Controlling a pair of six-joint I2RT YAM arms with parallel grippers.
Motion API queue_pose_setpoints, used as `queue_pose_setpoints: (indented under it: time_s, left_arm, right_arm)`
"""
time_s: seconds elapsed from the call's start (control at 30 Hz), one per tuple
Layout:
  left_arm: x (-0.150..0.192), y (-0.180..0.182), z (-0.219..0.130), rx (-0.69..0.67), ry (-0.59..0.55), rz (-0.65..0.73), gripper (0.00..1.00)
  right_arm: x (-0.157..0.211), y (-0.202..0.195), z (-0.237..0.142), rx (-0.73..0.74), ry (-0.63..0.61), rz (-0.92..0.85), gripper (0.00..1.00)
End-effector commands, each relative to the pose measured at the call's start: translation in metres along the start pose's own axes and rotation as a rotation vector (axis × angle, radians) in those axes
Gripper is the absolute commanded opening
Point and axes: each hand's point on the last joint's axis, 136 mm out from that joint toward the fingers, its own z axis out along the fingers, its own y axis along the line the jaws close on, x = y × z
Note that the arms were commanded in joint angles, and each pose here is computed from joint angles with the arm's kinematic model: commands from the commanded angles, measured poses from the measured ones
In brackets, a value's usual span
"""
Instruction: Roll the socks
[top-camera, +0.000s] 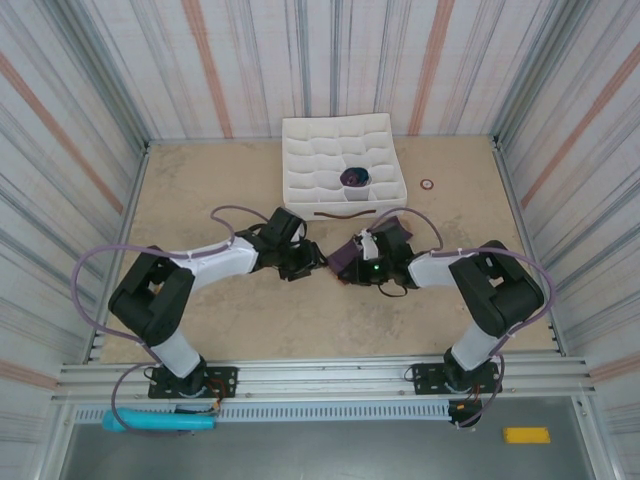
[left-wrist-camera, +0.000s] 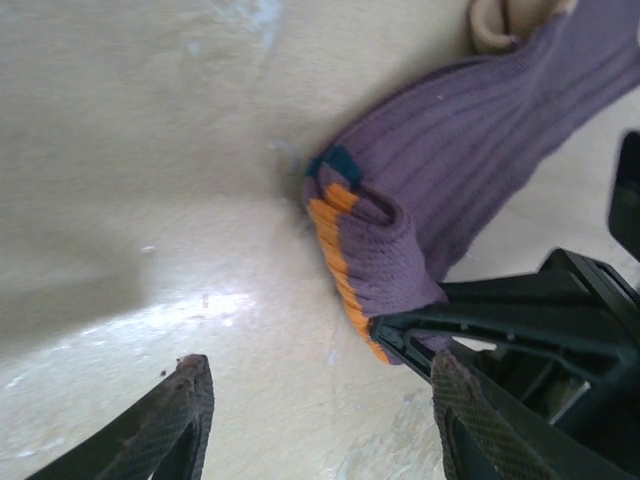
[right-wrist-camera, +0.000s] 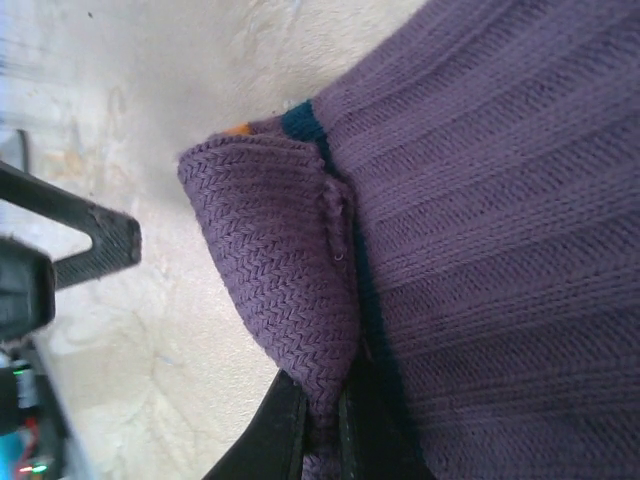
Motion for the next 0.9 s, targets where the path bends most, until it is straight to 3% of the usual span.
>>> queue_pose_setpoints:
  time_s: [0.0, 0.33, 0.87]
  left_arm:
    - [-0.008, -0.008, 0.005, 0.01, -0.034, 0.052, 0.57]
    - [-0.016, -0.014, 0.025, 0.012, -0.041, 0.059, 0.5]
    - [-0.012, -0.013, 0.057, -0.024, 0.002, 0.039, 0.45]
  right_arm:
    - [0.022, -0.011, 0.002, -0.025, 0.109, 0.181, 0.0]
    - [0.014, -0.028, -0.005, -0.063, 0.137, 0.374, 0.0]
    - [0.012, -0.039, -0.005, -0.076, 0.143, 0.452, 0.0]
